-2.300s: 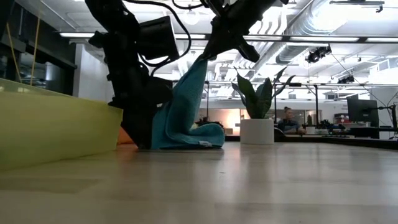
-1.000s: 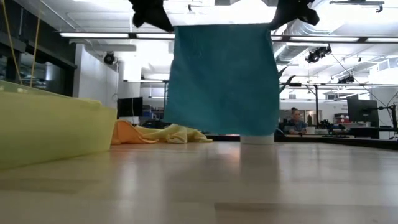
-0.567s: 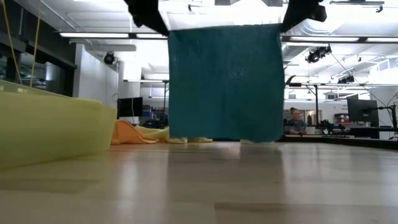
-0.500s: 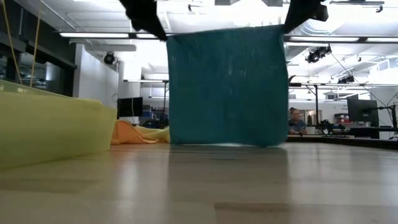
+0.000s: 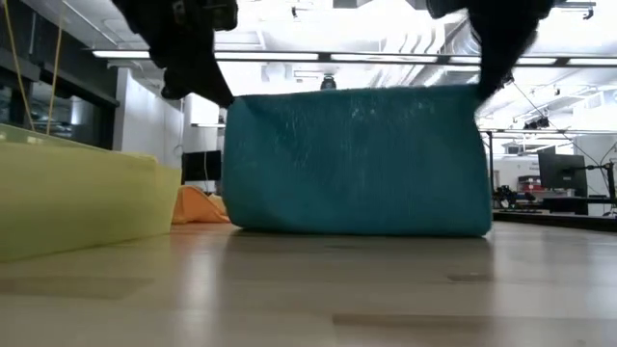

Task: Fold microfiber towels
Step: Fold the blue microfiber cloth

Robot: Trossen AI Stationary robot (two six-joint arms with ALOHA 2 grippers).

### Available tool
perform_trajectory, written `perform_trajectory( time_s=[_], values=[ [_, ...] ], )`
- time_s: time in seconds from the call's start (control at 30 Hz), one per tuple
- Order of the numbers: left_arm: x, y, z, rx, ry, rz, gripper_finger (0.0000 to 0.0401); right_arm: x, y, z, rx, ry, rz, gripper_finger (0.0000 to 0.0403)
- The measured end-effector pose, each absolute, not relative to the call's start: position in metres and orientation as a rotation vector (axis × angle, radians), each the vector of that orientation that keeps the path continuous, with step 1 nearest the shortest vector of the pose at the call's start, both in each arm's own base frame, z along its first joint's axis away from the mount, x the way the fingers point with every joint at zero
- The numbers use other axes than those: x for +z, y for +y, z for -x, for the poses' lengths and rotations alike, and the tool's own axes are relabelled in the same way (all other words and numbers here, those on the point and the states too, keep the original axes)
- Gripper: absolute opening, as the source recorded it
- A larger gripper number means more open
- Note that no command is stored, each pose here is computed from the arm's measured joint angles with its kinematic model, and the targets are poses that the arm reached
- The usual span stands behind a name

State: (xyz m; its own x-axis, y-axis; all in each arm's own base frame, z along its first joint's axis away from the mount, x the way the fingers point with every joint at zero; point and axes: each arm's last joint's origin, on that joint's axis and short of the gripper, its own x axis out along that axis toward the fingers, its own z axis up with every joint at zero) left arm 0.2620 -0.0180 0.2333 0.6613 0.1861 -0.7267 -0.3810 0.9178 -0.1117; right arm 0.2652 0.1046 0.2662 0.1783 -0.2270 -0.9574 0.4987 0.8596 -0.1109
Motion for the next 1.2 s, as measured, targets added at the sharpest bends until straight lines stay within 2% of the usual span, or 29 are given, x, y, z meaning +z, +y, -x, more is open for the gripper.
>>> perform_trajectory(
  time_s=[0.33, 0.57, 0.67, 0.87, 1.2],
  values=[
    [0.211, -0.051, -0.263, 0.275, 0.737, 0.428, 0.0000, 0.217, 0.159, -0.273, -0.501, 1.397, -0.235, 0.0000],
    [0.182, -0.064, -0.275, 0.253, 0.815, 0.493, 0.0000, 0.220, 0.168, -0.267, -0.523, 1.381, -0.308, 0.0000],
    [0.179, -0.059, -0.276, 0.272, 0.826, 0.499, 0.0000, 0.231, 0.157, -0.267, -0.544, 1.344, -0.357, 0.0000],
    [0.180, -0.041, -0.278, 0.336, 0.817, 0.520, 0.0000, 0.253, 0.116, -0.271, -0.760, 1.186, -0.481, 0.0000],
    [0.180, -0.018, -0.280, 0.423, 0.799, 0.544, 0.0000, 0.252, 0.057, -0.290, -0.865, 1.198, -0.507, 0.0000]
  ],
)
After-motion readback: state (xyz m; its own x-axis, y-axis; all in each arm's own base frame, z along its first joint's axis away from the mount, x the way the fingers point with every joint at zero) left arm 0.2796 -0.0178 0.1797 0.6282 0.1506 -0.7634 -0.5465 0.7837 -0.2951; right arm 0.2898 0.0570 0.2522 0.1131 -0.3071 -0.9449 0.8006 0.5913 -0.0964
